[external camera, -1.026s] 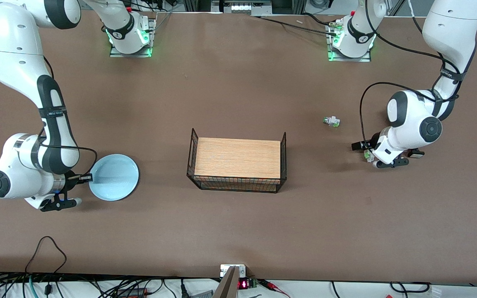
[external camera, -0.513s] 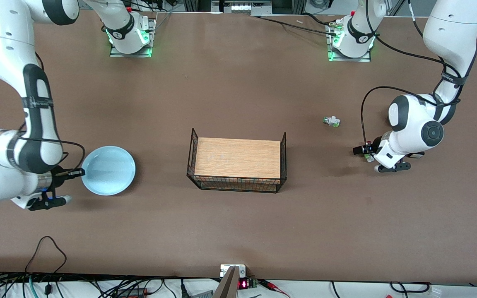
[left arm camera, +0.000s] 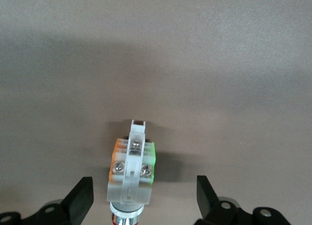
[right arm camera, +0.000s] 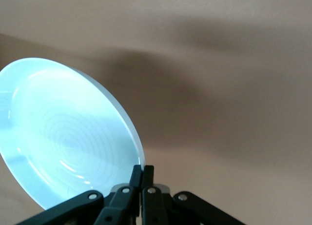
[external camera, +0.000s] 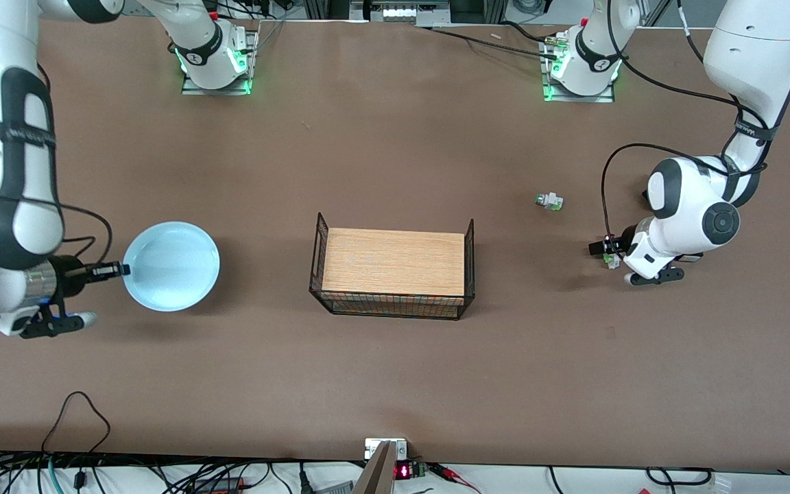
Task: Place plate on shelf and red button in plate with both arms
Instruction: 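Carry the blue plate with the right gripper over the wire basket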
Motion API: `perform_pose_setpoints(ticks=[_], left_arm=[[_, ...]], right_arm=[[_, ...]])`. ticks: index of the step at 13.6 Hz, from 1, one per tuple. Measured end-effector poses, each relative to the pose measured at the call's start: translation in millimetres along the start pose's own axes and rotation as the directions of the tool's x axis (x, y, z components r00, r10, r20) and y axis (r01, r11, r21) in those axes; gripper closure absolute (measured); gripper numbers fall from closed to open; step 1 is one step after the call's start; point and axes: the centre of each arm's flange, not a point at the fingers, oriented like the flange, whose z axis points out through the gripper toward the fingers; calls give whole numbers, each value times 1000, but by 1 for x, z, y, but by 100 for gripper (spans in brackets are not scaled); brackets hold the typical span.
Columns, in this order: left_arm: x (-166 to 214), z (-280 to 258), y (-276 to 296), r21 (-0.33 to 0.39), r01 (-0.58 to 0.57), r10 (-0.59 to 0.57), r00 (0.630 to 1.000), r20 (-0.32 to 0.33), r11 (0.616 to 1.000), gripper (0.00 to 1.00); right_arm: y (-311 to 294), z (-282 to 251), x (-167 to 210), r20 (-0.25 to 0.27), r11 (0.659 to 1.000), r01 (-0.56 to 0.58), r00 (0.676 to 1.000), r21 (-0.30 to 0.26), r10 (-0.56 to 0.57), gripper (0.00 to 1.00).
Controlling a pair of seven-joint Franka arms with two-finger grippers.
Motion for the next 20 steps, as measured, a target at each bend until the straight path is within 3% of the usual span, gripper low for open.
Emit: perform_pose_setpoints(ticks=[1, 3, 6, 11, 14, 17, 20], left_arm=[[0, 0, 0, 0, 1, -1, 1000, 0, 1000, 12], [0, 0, -2, 1, 3, -3, 1000, 0, 1000, 34], [4, -6, -2, 0, 3, -3, 1000, -1, 1000, 67], [15, -28, 2, -2, 0, 0, 1000, 28, 1000, 66], [32, -76, 9, -5, -10, 10, 998, 69, 1000, 66], [47, -140, 16, -11, -22, 23, 997, 69, 1000, 66], [53, -189, 21, -15, -32, 33, 998, 50, 999, 66]], right_arm=[[-10, -13, -8, -6, 1000, -22, 1000, 23, 22, 97], [-30, -35, -21, -20, 996, -69, 997, 48, 70, 97], [-81, -54, -33, -30, 990, -138, 990, 41, 139, 97], [-201, -57, -49, -41, 971, -239, 970, 4, 239, 97], [-261, -41, -56, -32, 957, -290, 957, -16, 290, 97], [-301, -36, -63, -8, 934, -355, 935, 43, 355, 97], [-336, -47, -78, -33, 923, -378, 924, 67, 381, 97]])
